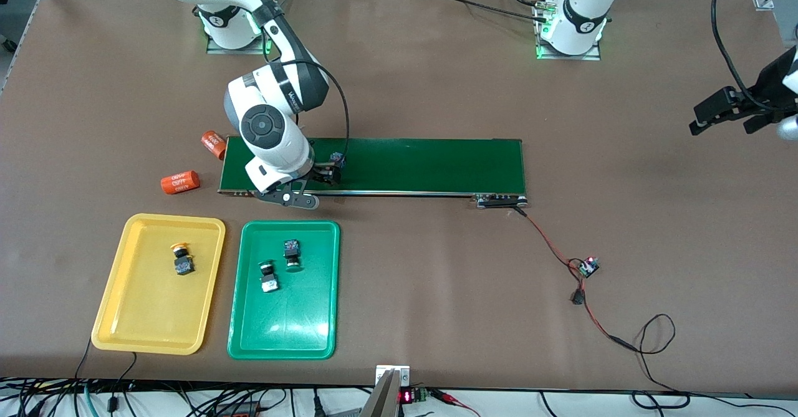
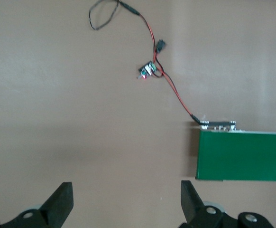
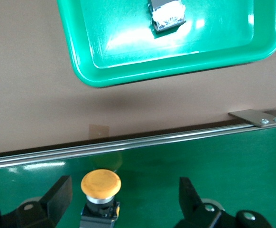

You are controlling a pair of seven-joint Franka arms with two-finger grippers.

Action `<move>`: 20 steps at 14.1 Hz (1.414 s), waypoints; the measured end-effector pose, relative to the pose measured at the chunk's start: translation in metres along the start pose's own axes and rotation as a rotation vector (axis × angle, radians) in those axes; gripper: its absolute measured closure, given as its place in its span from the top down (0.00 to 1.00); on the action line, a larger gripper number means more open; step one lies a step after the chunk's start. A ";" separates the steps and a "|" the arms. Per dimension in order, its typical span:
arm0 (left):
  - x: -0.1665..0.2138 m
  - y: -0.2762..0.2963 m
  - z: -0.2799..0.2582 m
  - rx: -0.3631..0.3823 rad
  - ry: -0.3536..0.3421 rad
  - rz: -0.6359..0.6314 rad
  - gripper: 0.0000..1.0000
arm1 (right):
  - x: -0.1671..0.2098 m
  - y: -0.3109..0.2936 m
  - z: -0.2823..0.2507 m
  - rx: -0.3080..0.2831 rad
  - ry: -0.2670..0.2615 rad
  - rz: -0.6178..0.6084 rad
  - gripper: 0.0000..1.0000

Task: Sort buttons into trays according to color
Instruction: 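Follow the yellow-capped button along the belt with the right gripper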

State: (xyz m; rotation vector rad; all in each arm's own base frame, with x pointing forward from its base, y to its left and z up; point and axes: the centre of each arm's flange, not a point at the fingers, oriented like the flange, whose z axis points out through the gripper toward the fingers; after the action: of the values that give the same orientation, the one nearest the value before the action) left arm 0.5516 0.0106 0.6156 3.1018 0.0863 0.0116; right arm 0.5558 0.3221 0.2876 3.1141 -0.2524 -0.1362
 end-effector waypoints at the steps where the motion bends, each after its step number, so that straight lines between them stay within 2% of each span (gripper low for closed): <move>1: -0.001 0.005 -0.001 0.000 -0.001 0.007 1.00 | -0.002 -0.003 0.003 0.000 -0.003 0.006 1.00; 8: -0.004 0.006 -0.010 -0.001 0.012 0.009 1.00 | -0.010 -0.013 0.023 -0.011 -0.027 0.002 1.00; 12: -0.003 -0.014 -0.017 -0.001 0.027 -0.027 1.00 | -0.014 -0.012 0.018 -0.009 -0.026 -0.004 1.00; 16: -0.003 -0.014 -0.023 -0.036 0.037 -0.033 1.00 | -0.022 0.015 0.011 -0.014 -0.035 -0.035 1.00; 20: -0.003 -0.010 -0.022 -0.043 0.035 -0.028 1.00 | -0.034 0.049 0.009 0.001 -0.017 -0.056 1.00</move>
State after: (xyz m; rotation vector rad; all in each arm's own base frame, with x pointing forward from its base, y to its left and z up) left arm 0.5479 0.0217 0.6369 3.0576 0.1292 0.0653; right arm 0.5138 0.2794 0.2821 3.1234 -0.1656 -0.1635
